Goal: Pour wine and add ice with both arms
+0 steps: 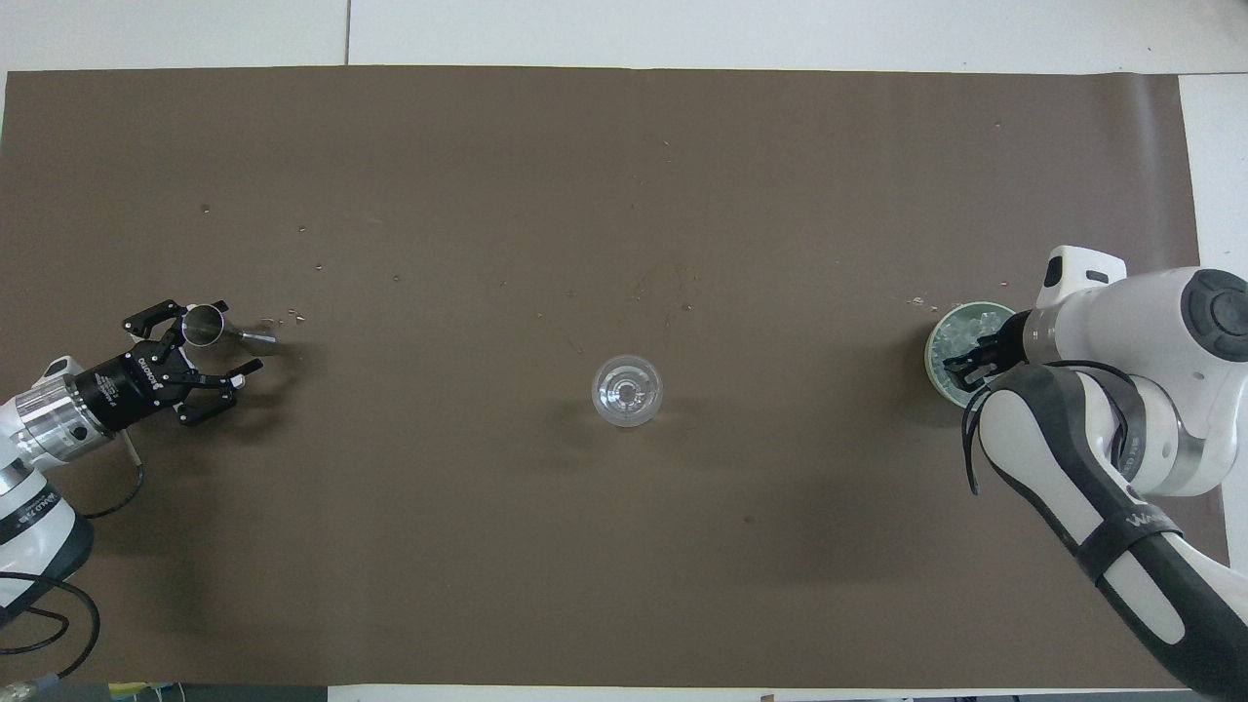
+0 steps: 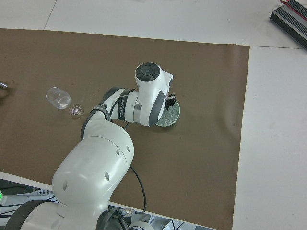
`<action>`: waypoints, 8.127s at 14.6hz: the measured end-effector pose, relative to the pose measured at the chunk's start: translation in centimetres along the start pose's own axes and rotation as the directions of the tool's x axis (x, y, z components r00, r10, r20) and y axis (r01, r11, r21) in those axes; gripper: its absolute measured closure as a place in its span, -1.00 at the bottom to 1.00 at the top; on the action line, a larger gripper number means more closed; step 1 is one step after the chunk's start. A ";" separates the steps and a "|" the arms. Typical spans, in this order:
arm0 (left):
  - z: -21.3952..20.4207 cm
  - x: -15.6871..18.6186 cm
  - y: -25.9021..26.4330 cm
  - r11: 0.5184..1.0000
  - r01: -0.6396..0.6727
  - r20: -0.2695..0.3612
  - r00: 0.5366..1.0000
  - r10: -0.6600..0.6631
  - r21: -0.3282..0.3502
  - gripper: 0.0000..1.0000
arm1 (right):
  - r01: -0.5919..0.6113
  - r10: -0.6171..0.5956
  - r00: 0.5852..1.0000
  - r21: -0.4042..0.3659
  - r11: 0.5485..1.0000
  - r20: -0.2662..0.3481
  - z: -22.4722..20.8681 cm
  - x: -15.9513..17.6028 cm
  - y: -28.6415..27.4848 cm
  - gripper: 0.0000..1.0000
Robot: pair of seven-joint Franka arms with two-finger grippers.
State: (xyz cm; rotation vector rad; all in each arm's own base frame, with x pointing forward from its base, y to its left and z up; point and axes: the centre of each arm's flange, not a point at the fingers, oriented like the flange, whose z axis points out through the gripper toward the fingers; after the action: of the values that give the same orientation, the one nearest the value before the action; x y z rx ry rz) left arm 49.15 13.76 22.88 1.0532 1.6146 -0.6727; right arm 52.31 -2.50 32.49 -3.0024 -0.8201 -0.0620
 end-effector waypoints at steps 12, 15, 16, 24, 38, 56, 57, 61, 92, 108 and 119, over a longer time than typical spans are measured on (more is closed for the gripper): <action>-6.3 -5.7 6.9 0.846 -0.316 -0.267 0.850 0.453 0.430 -1.00 | 0.035 -0.035 0.999 0.014 0.999 0.019 0.6 -0.7 0.0 0.08; -5.4 -10.2 9.1 0.684 -0.390 -0.283 0.701 0.654 0.616 -1.00 | 0.035 -0.035 0.999 0.015 0.999 0.020 0.7 -0.7 0.0 0.17; -4.5 -12.0 9.6 0.608 -0.420 -0.257 0.638 0.726 0.674 -1.00 | 0.035 -0.035 0.999 0.015 0.999 0.020 0.7 -0.7 0.0 0.21; 1.7 -26.0 8.3 0.045 -0.537 0.091 0.224 0.970 0.842 -1.00 | 0.035 -0.035 0.999 0.018 0.999 0.025 0.9 -0.9 -0.1 0.27; 7.8 -37.7 1.5 -0.411 -0.370 0.413 -0.077 0.907 0.833 -1.00 | 0.035 -0.036 0.999 0.018 0.999 0.026 0.9 -0.9 -0.1 0.54; 7.3 -38.8 0.1 -0.478 -0.296 0.502 0.008 0.865 0.827 -1.00 | -0.262 0.263 0.965 0.042 0.964 -0.018 -22.5 15.0 -25.4 0.54; 7.3 -38.9 0.1 -0.478 -0.296 0.502 0.006 0.865 0.827 -1.00 | -0.284 0.286 0.958 0.050 0.957 -0.031 -23.0 15.6 -27.7 0.54; 6.8 -40.0 0.4 -0.474 -0.298 0.492 -0.019 0.871 0.829 -1.00 | -0.325 0.332 0.939 0.083 0.942 -0.086 -23.0 17.4 -36.3 0.54; 6.3 -40.0 0.3 -0.481 -0.297 0.505 0.003 0.863 0.825 -1.00 | -0.460 0.457 0.886 -0.027 0.887 -0.086 -21.8 17.8 -27.3 -0.67; 6.3 -40.0 0.3 -0.481 -0.297 0.505 0.003 0.863 0.825 -1.00 | -0.505 0.511 0.854 -0.081 0.860 0.103 -30.3 0.8 -0.6 -1.00; 6.3 -40.0 0.3 -0.481 -0.297 0.505 0.003 0.863 0.825 -1.00 | -0.548 0.549 0.828 -0.045 0.835 0.112 -31.1 -1.6 1.0 -1.00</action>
State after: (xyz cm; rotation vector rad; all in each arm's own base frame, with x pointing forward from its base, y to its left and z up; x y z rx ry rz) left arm 54.96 -3.34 59.10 3.1400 -0.0462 -0.1300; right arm 50.47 -5.37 63.50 -3.1418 0.0754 0.1308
